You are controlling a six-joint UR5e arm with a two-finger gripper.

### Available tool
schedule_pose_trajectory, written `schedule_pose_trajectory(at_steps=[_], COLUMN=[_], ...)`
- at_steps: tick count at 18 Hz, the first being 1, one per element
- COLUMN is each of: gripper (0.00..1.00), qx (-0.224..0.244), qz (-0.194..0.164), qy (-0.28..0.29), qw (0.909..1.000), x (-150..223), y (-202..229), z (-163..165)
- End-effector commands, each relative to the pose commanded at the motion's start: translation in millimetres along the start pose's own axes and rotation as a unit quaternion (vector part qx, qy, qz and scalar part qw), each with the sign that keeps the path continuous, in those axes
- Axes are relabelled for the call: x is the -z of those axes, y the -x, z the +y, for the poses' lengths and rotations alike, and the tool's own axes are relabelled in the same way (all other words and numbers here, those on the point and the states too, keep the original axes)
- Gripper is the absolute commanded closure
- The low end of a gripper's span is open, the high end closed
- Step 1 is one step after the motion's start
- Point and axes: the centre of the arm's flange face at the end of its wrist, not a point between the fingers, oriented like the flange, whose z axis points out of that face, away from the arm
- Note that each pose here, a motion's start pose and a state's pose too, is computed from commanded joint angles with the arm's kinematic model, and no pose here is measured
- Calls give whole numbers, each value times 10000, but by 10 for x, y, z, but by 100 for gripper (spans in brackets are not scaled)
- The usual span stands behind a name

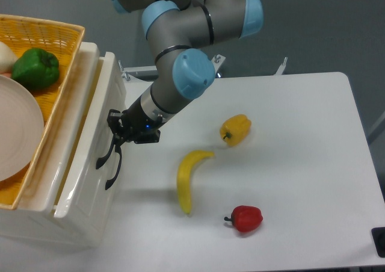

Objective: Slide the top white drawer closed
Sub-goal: 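Push the drawer front with the gripper into the cabinet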

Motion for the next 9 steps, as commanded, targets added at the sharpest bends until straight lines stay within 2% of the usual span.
schedule_pose_trajectory(at_steps=[9], gripper=[89], qx=[-45], qz=[-16], qy=[-5], qw=[10000], x=[-63], y=[-88], z=[-37])
